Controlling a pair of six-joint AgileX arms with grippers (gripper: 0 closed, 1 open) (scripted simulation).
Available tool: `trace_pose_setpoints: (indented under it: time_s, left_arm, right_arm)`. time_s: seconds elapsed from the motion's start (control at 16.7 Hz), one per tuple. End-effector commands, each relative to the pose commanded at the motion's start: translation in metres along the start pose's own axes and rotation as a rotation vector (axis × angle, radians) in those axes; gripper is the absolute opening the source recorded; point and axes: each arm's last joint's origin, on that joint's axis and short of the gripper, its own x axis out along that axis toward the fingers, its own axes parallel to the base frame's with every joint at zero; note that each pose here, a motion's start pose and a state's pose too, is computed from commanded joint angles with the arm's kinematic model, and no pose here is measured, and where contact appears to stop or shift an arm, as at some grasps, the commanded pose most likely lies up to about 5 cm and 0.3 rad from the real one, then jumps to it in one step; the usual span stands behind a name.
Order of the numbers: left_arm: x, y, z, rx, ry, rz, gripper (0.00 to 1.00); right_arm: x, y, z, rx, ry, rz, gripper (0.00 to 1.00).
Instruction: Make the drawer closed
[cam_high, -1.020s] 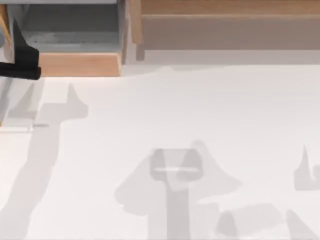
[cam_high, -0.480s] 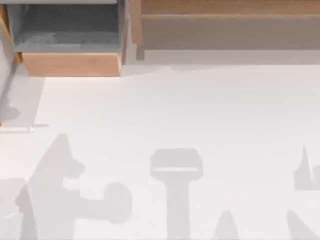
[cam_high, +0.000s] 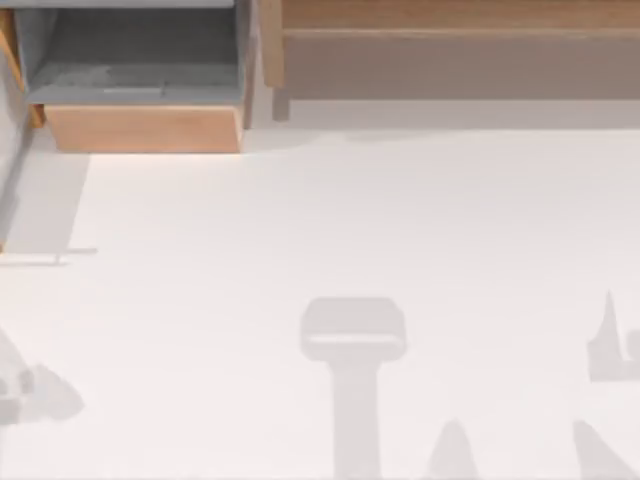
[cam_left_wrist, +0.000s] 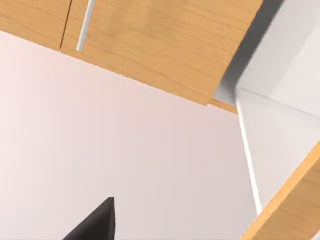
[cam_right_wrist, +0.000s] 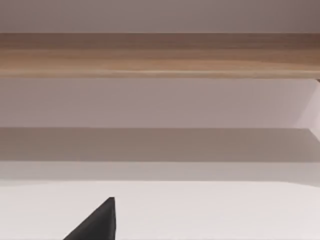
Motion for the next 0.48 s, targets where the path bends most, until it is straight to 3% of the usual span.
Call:
trace_pose_setpoints:
  time_s: [0.24, 0.48]
  left_arm:
    - [0.0, -0.025, -0.019, 0.165, -0.049, -0.068, 1.0]
    - [0.009, -0.034, -0.018, 0.334, -0.17, -0.056, 1.0]
  right_arm:
    - [0.0, 0.0, 0.0, 0.0, 0.0, 0.0, 1.0]
    - [0.0, 0.0, 0.0, 0.0, 0.0, 0.0, 1.0]
